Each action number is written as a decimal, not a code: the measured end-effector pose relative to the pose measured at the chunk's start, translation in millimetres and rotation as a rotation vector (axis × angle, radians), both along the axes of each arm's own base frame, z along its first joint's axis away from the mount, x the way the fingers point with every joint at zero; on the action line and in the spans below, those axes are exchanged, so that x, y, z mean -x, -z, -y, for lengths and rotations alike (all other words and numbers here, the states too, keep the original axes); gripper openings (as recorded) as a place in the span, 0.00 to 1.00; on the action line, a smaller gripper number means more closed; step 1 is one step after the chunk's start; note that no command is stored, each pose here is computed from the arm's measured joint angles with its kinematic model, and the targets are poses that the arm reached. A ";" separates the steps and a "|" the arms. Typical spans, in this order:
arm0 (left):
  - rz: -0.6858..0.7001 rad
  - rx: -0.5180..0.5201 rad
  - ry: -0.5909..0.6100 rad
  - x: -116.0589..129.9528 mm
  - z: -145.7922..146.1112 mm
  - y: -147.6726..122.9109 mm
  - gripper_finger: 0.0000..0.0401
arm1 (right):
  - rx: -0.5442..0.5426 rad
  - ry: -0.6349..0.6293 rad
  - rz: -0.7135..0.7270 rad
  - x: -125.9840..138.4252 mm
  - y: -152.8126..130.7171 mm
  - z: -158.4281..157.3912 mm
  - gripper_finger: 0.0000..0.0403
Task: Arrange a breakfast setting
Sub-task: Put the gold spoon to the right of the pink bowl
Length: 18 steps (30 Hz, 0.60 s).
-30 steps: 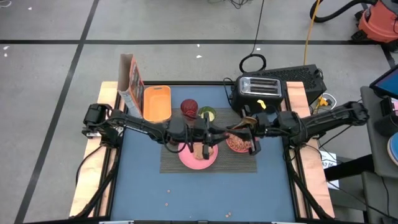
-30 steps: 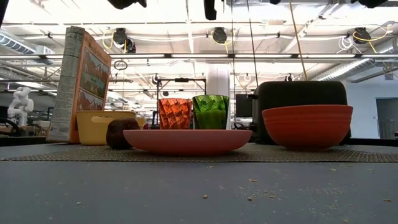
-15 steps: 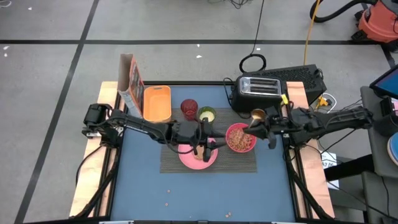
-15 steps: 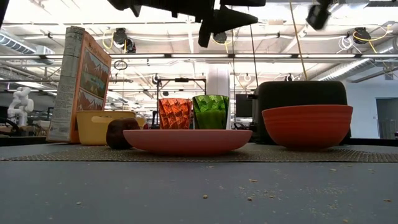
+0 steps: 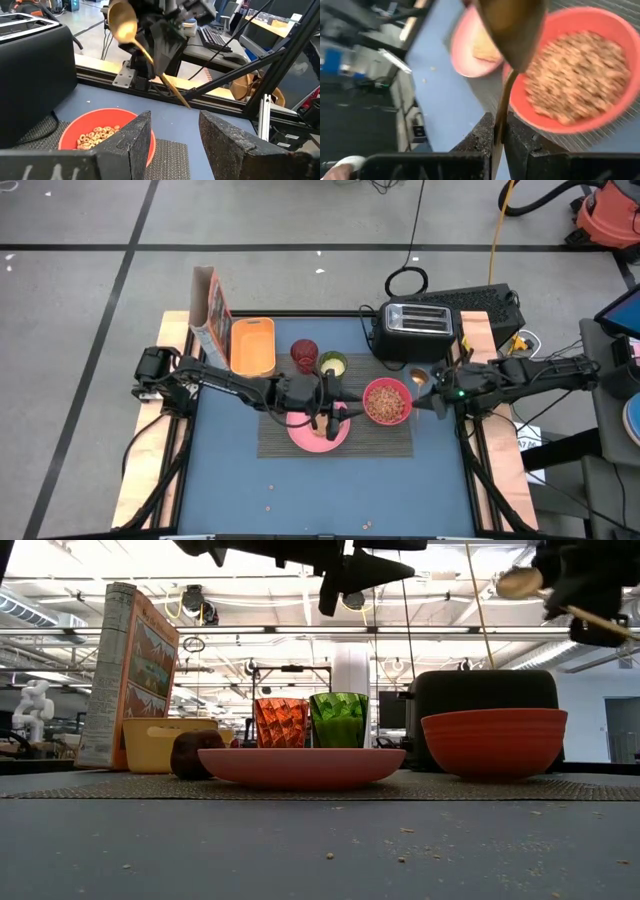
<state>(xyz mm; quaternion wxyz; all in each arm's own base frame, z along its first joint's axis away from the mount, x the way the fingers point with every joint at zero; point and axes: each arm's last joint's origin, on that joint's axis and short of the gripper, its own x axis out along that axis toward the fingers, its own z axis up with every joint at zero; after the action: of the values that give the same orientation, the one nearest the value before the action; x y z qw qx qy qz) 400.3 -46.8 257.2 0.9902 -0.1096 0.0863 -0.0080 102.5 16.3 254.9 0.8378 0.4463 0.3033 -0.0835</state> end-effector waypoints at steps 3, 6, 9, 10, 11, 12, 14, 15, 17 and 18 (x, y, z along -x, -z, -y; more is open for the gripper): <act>0.000 0.000 0.001 0.0 0.0 0.0 0.43 | -0.029 0.033 -0.083 4.4 5.9 0.7 0.04; 0.000 0.001 0.002 0.0 0.1 0.0 0.43 | -0.041 0.075 -0.161 8.8 11.3 1.8 0.04; 0.000 0.002 0.002 0.0 0.1 0.0 0.43 | -0.033 0.138 -0.231 11.8 16.3 3.5 0.04; 0.001 0.003 0.002 0.0 0.1 -0.1 0.43 | -0.034 0.152 -0.255 12.4 17.9 3.8 0.04; 0.000 0.003 0.002 0.0 0.1 0.0 0.43 | -0.034 0.161 -0.276 12.5 19.2 3.9 0.04; 0.000 0.003 0.002 0.0 0.1 0.0 0.43 | -0.027 0.169 -0.291 12.1 20.3 4.0 0.04; 0.001 0.003 0.002 0.0 0.1 -0.1 0.43 | -0.013 0.178 -0.319 10.4 22.4 4.0 0.04; 0.001 0.003 0.002 0.0 0.1 -0.1 0.43 | -0.011 0.181 -0.333 9.0 23.4 3.8 0.04; 0.001 0.003 0.002 0.0 0.1 -0.1 0.43 | -0.016 0.197 -0.362 5.6 25.6 3.3 0.04; 0.001 0.003 0.002 0.0 0.1 -0.1 0.43 | -0.016 0.201 -0.378 3.8 26.8 3.1 0.04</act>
<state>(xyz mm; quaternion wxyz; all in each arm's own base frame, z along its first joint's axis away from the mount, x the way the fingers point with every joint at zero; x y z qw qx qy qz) 400.3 -46.9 257.3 0.9901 -0.1109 0.0861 -0.0089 98.7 13.2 228.1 0.7499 0.4572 0.4096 -0.2467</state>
